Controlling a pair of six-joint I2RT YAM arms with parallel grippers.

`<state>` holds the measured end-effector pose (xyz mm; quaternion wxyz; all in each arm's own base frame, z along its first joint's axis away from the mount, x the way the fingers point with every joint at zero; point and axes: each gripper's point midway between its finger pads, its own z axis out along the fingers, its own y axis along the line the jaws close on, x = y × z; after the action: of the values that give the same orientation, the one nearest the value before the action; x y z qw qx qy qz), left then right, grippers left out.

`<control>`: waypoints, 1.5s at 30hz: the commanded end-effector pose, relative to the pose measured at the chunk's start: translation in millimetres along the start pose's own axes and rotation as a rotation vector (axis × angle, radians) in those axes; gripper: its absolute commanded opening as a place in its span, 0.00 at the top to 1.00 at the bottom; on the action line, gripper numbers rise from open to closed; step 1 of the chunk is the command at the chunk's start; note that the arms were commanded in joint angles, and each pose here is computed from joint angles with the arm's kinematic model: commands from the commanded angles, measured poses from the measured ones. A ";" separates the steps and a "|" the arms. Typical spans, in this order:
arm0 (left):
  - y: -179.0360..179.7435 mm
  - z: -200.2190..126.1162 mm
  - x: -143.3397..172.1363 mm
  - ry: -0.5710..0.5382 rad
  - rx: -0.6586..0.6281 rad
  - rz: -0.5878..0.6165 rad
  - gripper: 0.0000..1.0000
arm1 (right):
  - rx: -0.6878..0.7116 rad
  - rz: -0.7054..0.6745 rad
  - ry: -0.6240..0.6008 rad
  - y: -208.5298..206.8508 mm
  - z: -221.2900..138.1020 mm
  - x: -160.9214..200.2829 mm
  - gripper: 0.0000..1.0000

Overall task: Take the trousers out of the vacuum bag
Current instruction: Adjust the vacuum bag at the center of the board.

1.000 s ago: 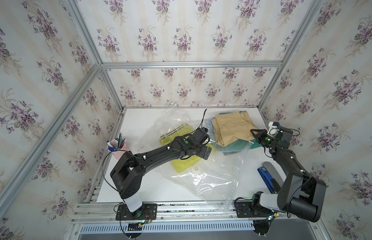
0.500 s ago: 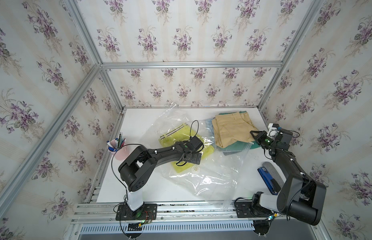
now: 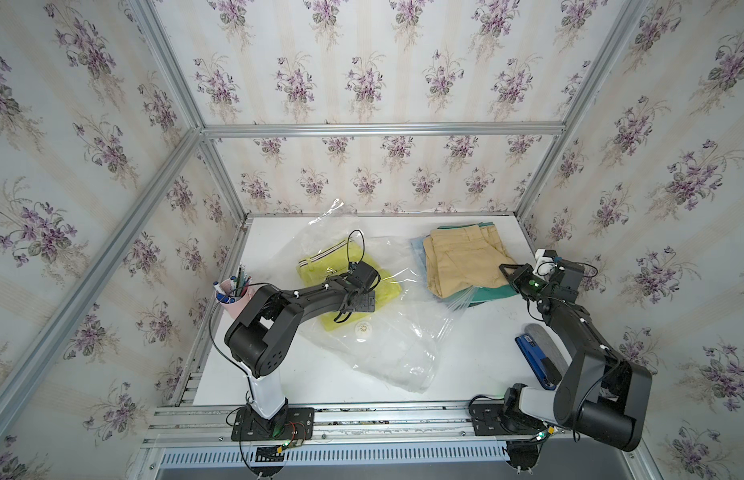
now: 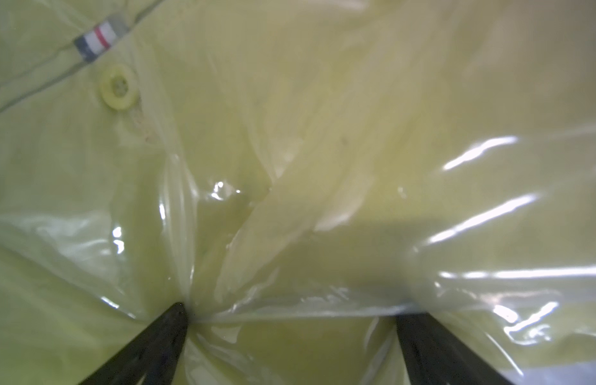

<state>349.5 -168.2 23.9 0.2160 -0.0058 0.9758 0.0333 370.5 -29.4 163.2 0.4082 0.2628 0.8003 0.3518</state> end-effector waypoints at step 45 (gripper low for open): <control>-256.5 -75.1 -186.4 -0.038 0.922 -0.052 0.00 | 0.019 -0.036 -0.024 -3.3 -0.5 -8.3 1.00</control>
<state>491.8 -420.9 153.9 0.2233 0.0731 0.8912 -0.3879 369.4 -35.1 159.3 0.4067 0.2665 0.8055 0.3387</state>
